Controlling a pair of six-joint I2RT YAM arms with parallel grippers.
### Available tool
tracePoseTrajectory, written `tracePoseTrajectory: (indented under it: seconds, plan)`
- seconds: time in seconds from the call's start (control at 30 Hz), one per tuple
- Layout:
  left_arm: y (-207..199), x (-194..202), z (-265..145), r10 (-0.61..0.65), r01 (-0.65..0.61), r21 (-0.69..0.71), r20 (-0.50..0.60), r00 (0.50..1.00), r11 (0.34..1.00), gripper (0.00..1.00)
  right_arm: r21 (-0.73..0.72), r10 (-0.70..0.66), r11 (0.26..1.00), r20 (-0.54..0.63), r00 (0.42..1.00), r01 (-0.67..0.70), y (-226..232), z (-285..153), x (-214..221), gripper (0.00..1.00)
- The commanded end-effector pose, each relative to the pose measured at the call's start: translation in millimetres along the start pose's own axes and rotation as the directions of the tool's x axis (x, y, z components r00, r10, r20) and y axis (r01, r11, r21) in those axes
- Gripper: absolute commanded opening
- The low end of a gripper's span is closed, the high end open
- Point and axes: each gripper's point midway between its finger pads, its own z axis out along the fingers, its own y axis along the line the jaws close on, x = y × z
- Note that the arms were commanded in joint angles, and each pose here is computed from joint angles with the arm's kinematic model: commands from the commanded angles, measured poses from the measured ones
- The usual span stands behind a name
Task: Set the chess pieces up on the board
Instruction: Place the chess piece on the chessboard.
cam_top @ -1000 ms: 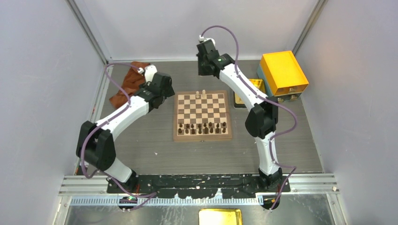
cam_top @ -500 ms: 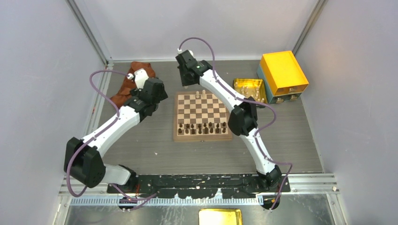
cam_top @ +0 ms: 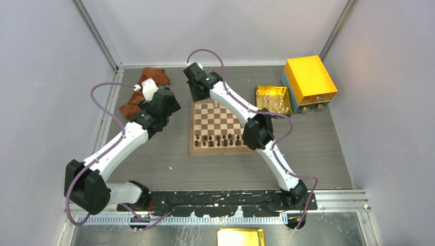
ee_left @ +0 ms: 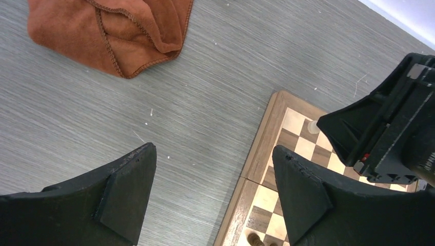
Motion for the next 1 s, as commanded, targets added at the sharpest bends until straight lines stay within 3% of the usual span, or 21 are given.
tracePoseTrajectory:
  seconds: [0.0,0.97]
  plan:
    - [-2,-19,-8,-0.071,0.069,0.022,0.064,0.995,0.997,0.84,-0.024,0.004,1.000,0.043,0.999,-0.003,13,-8,-13,0.01]
    - [-7,-19,-11,-0.085,0.082,0.052,0.057,0.995,0.995,0.83,-0.014,0.026,1.000,0.026,0.999,-0.025,5,22,-7,0.01]
